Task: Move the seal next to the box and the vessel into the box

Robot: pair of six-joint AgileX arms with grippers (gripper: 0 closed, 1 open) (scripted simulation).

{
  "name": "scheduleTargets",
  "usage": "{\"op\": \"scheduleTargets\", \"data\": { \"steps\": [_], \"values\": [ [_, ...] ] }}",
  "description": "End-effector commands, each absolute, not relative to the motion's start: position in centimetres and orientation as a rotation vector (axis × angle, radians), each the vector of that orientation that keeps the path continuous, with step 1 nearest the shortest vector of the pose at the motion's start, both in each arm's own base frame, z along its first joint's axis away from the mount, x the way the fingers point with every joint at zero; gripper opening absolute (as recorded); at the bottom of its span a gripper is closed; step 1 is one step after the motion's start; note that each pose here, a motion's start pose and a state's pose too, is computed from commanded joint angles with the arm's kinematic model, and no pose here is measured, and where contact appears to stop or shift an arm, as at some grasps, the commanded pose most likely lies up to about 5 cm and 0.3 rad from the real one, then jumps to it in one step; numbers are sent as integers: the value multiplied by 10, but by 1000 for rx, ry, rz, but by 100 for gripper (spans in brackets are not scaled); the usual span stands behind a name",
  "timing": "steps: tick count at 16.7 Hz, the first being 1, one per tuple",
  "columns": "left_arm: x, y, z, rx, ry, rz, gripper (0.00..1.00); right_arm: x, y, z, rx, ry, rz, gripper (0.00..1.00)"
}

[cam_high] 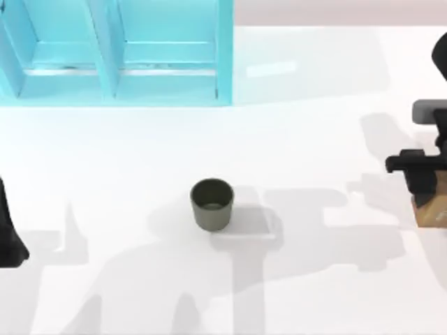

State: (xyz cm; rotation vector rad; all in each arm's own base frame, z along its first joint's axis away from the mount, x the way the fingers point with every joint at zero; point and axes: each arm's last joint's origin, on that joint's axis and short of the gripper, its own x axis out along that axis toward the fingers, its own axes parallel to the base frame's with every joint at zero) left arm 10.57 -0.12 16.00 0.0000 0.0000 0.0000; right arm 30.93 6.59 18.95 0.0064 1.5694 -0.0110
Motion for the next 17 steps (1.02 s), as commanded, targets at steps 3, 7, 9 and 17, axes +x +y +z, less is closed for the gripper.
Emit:
{"op": "scheduleTargets", "data": {
  "steps": [3,7,9,17],
  "values": [
    [106,-1,160,0,0,0,100,309,66,190,6,1569,-11,23],
    [106,-1,160,0,0,0,100,309,66,190,6,1569,-11,53],
    [106,-1,160,0,0,0,100,309,66,190,6,1569,-11,68],
    [106,-1,160,0,0,0,100,309,66,190,6,1569,-11,100]
  ]
}}
